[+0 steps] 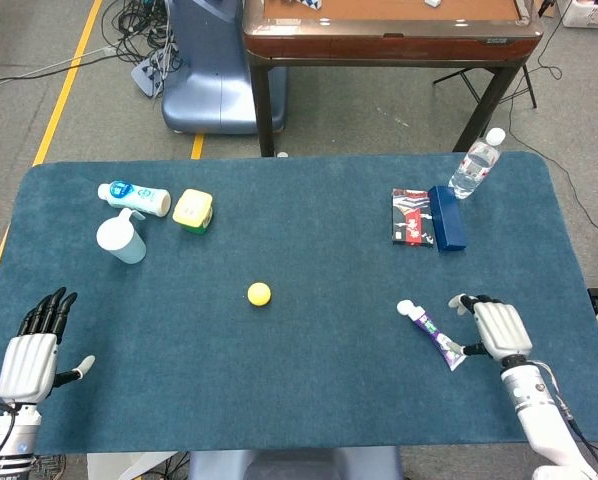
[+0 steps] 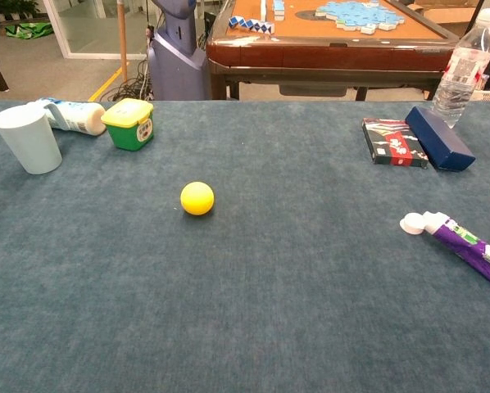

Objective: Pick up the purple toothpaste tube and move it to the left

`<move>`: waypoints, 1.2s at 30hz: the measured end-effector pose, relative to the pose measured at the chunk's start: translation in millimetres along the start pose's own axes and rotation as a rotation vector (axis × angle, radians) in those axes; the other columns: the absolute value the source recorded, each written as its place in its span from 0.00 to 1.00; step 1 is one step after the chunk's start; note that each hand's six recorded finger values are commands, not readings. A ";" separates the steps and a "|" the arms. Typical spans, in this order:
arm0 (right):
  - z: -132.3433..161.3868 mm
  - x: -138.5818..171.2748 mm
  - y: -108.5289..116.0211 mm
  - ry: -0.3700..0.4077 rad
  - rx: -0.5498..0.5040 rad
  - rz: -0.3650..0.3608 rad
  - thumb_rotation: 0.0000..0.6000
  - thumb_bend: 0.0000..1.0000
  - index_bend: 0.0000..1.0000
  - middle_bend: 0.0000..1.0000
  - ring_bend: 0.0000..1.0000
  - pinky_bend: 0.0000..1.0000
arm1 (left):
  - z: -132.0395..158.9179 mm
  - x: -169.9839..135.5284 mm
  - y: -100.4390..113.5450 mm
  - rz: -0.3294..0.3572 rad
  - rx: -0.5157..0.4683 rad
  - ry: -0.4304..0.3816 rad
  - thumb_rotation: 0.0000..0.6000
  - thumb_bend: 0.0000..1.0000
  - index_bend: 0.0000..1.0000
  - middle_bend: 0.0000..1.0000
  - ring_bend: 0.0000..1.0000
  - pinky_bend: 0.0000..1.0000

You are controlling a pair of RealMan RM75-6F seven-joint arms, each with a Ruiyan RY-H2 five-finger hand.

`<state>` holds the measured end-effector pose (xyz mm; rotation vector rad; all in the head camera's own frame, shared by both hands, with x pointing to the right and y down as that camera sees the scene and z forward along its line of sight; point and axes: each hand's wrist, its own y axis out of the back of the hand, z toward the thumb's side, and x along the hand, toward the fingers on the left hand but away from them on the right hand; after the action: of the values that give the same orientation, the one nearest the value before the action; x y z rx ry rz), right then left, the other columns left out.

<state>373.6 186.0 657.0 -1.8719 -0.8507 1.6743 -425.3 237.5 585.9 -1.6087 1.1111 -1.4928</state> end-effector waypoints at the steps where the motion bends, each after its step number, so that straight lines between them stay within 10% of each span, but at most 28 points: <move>1: 0.5 -2.4 -2.1 -0.001 -0.001 0.007 1.00 0.13 0.32 0.40 0.27 0.31 | 0.1 0.1 -0.1 0.000 0.000 -0.001 1.00 0.16 0.00 0.00 0.00 0.08; 28: 76.3 -14.3 -45.6 0.237 0.040 0.138 1.00 0.13 0.32 0.38 0.28 0.31 | -5.5 -4.4 2.4 0.014 -0.008 0.013 1.00 0.16 0.00 0.00 0.00 0.08; 36: 64.9 -13.5 -34.9 0.219 0.084 0.061 1.00 0.15 0.34 0.44 0.28 0.32 | -7.8 -6.3 4.2 0.020 -0.011 0.017 1.00 0.16 0.00 0.00 0.00 0.08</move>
<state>304.1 197.1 682.6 -1.9952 -0.6311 1.4810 -433.5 242.0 580.5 -1.5906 1.1433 -1.4933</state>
